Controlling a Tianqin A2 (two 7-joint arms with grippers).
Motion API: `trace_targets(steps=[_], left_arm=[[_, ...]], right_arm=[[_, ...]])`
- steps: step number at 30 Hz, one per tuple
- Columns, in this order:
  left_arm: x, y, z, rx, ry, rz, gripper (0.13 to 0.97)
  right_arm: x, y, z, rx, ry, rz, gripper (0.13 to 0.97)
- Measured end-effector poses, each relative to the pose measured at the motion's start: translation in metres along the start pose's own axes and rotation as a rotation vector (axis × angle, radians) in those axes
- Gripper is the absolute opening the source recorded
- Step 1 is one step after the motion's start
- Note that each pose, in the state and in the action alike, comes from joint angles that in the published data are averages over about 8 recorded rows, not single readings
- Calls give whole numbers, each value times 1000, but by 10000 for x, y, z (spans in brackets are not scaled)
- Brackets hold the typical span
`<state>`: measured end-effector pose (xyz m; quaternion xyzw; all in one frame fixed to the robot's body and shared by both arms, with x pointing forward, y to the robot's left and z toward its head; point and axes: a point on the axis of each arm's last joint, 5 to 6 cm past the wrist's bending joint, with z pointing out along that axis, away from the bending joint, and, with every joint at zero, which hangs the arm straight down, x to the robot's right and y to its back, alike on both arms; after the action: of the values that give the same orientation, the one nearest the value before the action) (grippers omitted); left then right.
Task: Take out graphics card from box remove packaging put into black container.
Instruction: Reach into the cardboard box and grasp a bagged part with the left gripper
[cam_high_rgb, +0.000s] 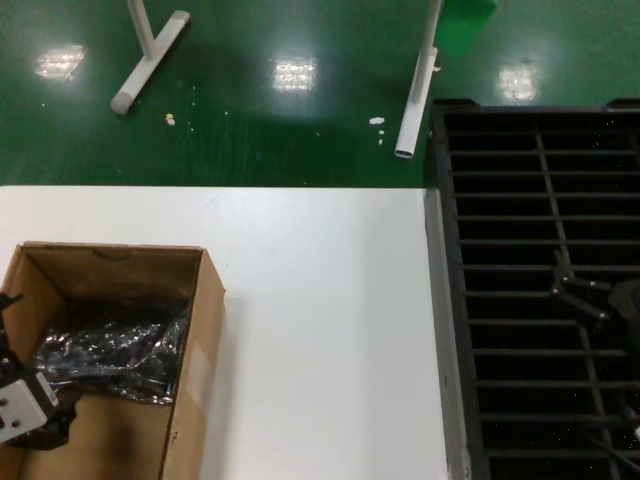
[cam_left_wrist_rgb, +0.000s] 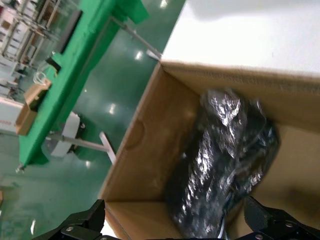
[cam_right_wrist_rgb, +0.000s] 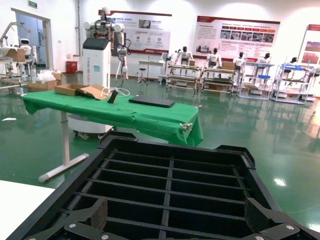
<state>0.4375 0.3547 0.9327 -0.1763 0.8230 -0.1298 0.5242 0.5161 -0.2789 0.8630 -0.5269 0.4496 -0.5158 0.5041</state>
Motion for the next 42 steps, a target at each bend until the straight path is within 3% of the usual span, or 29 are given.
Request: trace_targets(steps=[4, 10, 16, 23, 33, 40, 42], left_arm=[[75, 98, 197, -13, 16, 1, 966], [151, 170, 427, 0, 50, 6, 966], [155, 207, 503, 10, 73, 32, 949], [122, 238, 648, 19, 69, 42, 939], [79, 211, 887, 52, 68, 34, 818], [111, 216, 963, 58, 78, 34, 667], [120, 221, 969, 58, 78, 34, 667]], right_arm=[[0, 0, 0, 0, 0, 0, 966], [0, 0, 0, 0, 0, 0, 966], [0, 0, 0, 0, 0, 0, 966], [0, 0, 0, 0, 0, 0, 966], [0, 0, 0, 0, 0, 0, 966], [0, 0, 0, 0, 0, 0, 966], [0, 0, 0, 0, 0, 0, 966]])
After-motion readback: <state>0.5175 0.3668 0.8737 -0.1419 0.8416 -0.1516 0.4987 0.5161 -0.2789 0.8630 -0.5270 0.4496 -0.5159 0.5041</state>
